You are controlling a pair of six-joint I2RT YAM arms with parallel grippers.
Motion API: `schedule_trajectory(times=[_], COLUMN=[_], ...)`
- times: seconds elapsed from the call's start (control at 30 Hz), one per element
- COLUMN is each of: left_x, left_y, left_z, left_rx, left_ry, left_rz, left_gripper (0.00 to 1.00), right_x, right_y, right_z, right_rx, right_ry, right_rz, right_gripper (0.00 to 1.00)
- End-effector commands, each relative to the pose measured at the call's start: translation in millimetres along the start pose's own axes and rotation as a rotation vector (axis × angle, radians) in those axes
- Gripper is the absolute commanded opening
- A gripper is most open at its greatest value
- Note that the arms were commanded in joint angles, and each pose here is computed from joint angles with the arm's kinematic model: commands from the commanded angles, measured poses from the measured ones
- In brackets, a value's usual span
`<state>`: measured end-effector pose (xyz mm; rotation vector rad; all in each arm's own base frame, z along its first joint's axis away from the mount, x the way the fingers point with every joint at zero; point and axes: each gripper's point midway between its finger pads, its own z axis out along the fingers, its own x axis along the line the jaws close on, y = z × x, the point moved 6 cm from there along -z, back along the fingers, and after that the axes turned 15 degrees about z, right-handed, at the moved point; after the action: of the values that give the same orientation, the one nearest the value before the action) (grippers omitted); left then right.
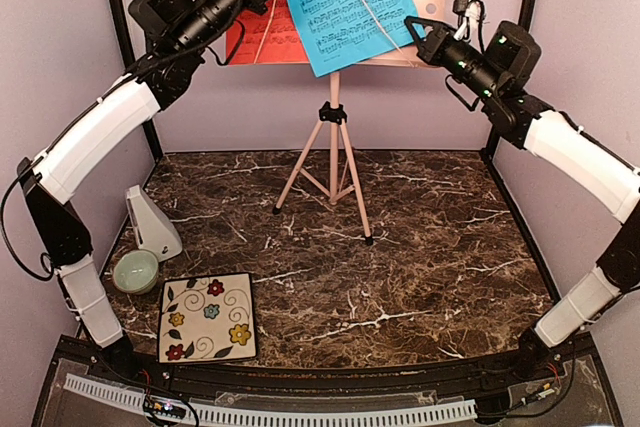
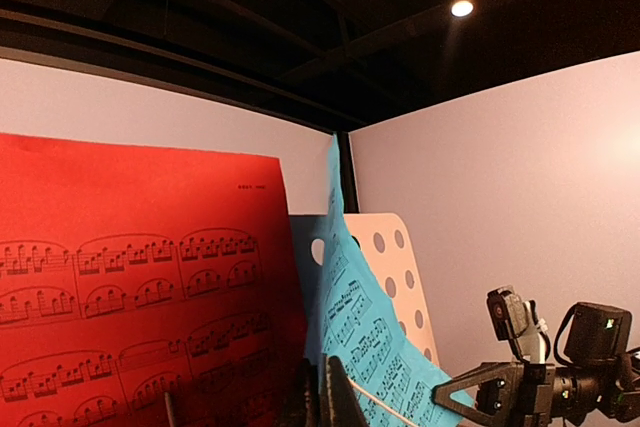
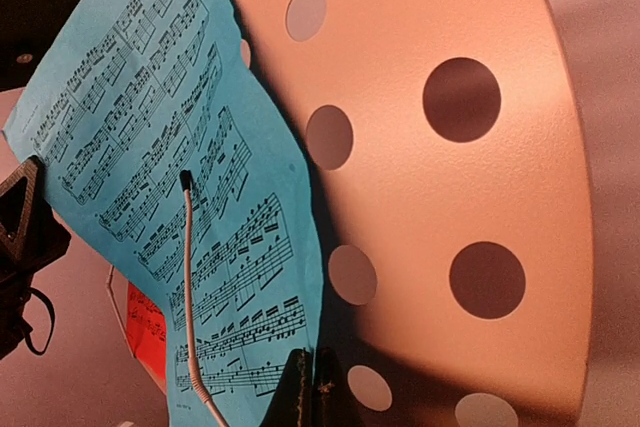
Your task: Set up the instrument practice props
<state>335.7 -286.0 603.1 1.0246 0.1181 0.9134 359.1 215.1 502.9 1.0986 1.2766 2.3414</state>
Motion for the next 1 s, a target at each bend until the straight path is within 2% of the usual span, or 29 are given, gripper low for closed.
schedule_trajectory(times=[0.0,0.23,0.57,0.67,0.7,0.83,0.97], left_x=[4.7,6.4,6.0,5.5,5.4,5.1,5.7], left_y=[15.5,13.8,5.0,5.3,6.1,8.0,9.7], left_z=[9.6,29.4,37.6,38.4,38.4,38.2,37.8], left_rx=[-0.053,-0.106,-0.141,-0.146,-0.149,-0.149,-0.149], left_ry=[-0.010,-0.031,-0.032,-0.038,-0.040,-0.046,-0.048], left_rz=[0.006,0.009,0.010,0.013,0.013,0.017,0.020], left_gripper=[0.00,0.00,0.00,0.00,0.00,0.00,0.00], right_x=[10.2,1.7,-5.3,-5.3,-3.7,3.8,9.5], right_y=[22.7,16.5,-3.9,-1.8,1.4,17.9,31.1], right_z=[-16.3,-33.0,-43.4,-39.3,-37.0,-26.9,-16.9], right_rx=[-0.095,-0.119,-0.050,-0.044,-0.047,-0.071,-0.090], right_ry=[0.028,0.008,0.006,-0.001,0.001,0.007,0.019], right_rz=[-0.039,-0.034,-0.046,-0.060,-0.066,-0.098,-0.121], right_gripper=[0.00,0.00,0.00,0.21,0.24,0.33,0.35])
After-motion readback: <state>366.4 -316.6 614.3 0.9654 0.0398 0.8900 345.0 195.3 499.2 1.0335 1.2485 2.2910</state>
